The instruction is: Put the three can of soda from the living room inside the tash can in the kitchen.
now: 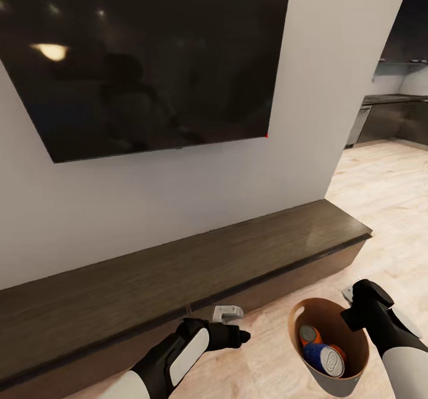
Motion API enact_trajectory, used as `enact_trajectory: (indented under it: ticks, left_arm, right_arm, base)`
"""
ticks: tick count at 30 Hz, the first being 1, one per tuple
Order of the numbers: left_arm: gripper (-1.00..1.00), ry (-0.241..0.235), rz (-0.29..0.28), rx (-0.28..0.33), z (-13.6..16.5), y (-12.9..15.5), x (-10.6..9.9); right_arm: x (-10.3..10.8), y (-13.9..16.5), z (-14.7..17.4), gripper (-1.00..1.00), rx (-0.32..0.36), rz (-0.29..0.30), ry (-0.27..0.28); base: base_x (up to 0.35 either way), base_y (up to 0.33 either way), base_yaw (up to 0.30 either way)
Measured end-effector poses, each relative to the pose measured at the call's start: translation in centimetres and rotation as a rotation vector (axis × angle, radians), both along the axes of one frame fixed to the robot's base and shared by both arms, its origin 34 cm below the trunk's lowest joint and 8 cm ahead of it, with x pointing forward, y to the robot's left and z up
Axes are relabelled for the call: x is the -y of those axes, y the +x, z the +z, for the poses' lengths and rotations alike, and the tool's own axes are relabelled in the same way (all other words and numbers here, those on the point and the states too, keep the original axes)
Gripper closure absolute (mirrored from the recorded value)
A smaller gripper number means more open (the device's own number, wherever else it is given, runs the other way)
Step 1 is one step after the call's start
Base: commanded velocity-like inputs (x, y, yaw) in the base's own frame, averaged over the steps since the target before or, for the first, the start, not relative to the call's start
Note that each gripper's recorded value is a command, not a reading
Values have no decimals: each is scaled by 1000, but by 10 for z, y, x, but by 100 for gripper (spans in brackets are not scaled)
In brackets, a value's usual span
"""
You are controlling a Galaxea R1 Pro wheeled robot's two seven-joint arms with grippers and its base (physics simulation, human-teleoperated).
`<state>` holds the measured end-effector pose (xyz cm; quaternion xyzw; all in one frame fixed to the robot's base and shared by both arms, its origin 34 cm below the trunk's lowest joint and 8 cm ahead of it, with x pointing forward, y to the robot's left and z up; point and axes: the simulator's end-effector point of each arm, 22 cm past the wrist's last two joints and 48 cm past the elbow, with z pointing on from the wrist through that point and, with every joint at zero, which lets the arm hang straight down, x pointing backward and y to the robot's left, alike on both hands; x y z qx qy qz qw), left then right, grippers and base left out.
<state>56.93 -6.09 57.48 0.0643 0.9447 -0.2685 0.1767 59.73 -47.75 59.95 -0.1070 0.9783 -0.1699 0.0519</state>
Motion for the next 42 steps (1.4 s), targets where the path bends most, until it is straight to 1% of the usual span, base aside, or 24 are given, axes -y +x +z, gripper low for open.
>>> enact_trajectory:
  ticks: [25,27,29,30,31,32,33,35,37,39,40,42]
  left_arm:
    - [-100,1,0,0,0,0,0]
    - [-100,3,0,0,-1,0,-1]
    - [-100,13,-4,6,-2,0,-2]
    - [-100,20,-5,8,-3,0,-3]
    - [-100,55,-3,12,-8,1,-10]
    - [-100,68,-1,13,-10,1,-13]
    - [-100,93,5,13,-14,1,-19]
    - [-100,114,13,14,-17,2,-24]
    - [-100,162,34,13,-26,2,-36]
    - [-100,188,44,8,-31,1,-43]
    - [-100,210,51,1,-37,-1,-49]
    - [-100,231,63,-7,-44,-3,-56]
  right_arm:
    - [0,0,1,100,4,-2,4]
    - [1,4,1,100,16,13,3]
    - [2,11,2,100,51,38,15]
    - [1,12,1,100,60,36,27]
    - [4,14,0,100,86,31,46]
    - [5,16,3,100,103,30,52]
    - [8,17,3,100,114,25,58]
    - [10,16,3,100,118,23,57]
    - [11,17,3,100,127,20,62]
    - [9,17,2,100,130,13,74]
    - [8,18,2,100,135,13,80]
    - [5,19,1,100,146,7,97]
  base:
    - [0,0,-249]
    - [0,0,-252]
    - [0,0,-246]
    - [0,0,-194]
    - [0,0,-163]
    - [0,0,-105]
    - [0,0,-84]
    - [0,0,-55]
    - [0,0,-25]
    - [0,0,-14]
    - [0,0,-9]
    - [0,0,-6]
